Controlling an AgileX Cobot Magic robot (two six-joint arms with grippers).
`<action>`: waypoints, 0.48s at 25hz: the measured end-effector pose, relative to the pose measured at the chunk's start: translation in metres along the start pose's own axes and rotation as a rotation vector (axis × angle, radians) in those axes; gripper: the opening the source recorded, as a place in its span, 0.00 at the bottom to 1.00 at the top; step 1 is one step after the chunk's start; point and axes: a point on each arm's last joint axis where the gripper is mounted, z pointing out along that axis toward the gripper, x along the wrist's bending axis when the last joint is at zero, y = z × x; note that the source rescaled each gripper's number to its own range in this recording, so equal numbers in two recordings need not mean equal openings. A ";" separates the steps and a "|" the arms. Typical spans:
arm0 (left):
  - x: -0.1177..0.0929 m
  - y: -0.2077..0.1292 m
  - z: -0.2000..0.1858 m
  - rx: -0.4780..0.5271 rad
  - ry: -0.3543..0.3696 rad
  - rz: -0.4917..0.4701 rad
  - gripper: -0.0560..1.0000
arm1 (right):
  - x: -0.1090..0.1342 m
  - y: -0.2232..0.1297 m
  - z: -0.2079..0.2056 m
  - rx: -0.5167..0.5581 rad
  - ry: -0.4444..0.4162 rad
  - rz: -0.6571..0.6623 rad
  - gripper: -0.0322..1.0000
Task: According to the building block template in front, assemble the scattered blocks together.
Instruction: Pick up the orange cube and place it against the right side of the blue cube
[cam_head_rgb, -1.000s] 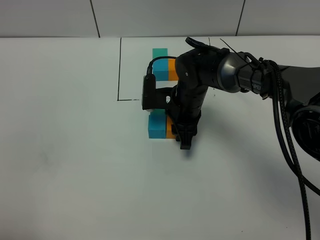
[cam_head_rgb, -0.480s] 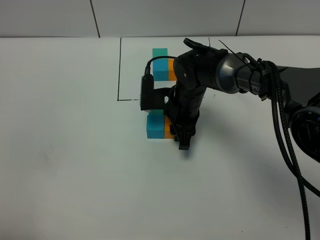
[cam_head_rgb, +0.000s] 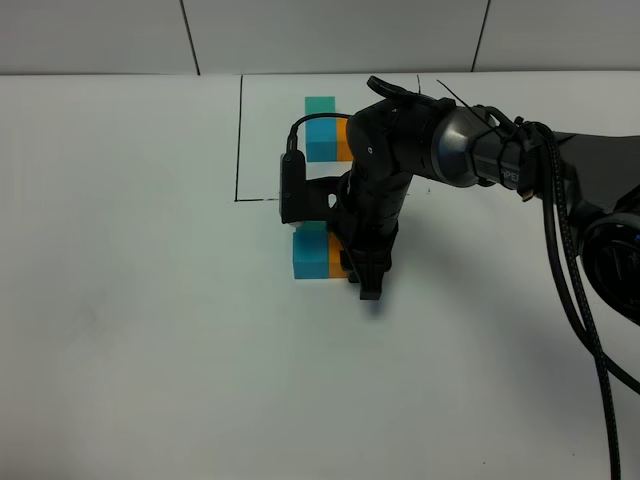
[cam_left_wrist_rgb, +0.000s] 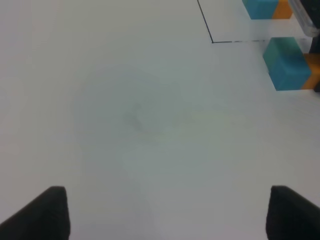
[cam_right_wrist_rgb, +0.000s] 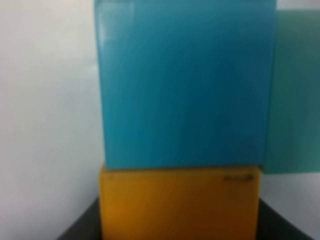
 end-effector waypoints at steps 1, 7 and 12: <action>0.000 0.000 0.000 0.000 0.000 0.000 0.83 | 0.000 0.000 0.000 0.000 0.000 -0.003 0.04; 0.000 0.000 0.000 0.000 0.000 0.000 0.83 | 0.000 0.000 0.000 -0.001 0.000 -0.004 0.08; 0.000 0.000 0.000 0.000 0.000 0.000 0.83 | -0.004 0.001 -0.004 -0.021 -0.042 0.004 0.43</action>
